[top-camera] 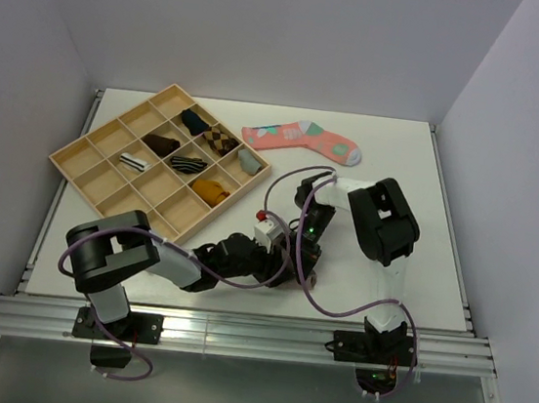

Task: Roll the socks
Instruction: Roll the sock at the center of the board.

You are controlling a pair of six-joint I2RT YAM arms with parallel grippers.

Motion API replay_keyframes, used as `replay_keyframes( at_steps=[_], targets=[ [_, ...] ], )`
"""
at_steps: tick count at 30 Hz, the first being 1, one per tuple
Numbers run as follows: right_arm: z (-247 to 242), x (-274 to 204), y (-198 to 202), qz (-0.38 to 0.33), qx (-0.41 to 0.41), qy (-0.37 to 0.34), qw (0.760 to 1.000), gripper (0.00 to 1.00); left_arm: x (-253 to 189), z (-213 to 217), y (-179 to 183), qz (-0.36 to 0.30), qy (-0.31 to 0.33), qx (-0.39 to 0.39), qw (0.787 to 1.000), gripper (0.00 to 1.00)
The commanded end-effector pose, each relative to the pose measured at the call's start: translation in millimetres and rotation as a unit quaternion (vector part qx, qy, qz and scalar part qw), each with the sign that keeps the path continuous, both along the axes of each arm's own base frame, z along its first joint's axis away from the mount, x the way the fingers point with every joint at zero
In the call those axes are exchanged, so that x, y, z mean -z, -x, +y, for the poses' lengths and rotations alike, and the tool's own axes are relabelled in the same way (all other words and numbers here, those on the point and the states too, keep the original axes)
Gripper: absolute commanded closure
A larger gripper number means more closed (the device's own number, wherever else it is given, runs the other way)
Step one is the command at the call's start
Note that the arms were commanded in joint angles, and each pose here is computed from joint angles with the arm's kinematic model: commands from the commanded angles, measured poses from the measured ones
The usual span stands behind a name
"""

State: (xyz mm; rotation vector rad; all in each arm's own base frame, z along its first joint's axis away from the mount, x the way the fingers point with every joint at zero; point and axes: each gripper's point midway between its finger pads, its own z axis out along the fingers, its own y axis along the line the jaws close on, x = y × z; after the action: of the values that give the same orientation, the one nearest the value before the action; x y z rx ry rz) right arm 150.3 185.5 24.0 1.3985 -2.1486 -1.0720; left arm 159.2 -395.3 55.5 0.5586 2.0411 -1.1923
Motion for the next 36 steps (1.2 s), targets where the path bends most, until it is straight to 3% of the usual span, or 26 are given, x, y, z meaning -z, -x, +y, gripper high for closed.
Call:
replay_keyframes(
  at_steps=[1,15,22,36],
  targets=[
    [-5,21,-17,-0.041,-0.016,0.010,0.999,0.81,-23,-9,-2,-0.023,0.027,0.008,0.999,0.56],
    [-6,24,-18,-0.040,-0.014,0.017,0.999,0.81,-14,-17,4,-0.014,0.027,0.031,0.999,0.59],
    [-7,24,-16,-0.039,-0.016,0.018,0.999,0.81,-40,-10,-11,-0.041,0.039,-0.005,0.998,0.56],
    [-7,26,-16,-0.036,-0.015,0.020,0.999,0.81,-25,-17,2,-0.015,0.029,0.042,0.999,0.57]
  ],
)
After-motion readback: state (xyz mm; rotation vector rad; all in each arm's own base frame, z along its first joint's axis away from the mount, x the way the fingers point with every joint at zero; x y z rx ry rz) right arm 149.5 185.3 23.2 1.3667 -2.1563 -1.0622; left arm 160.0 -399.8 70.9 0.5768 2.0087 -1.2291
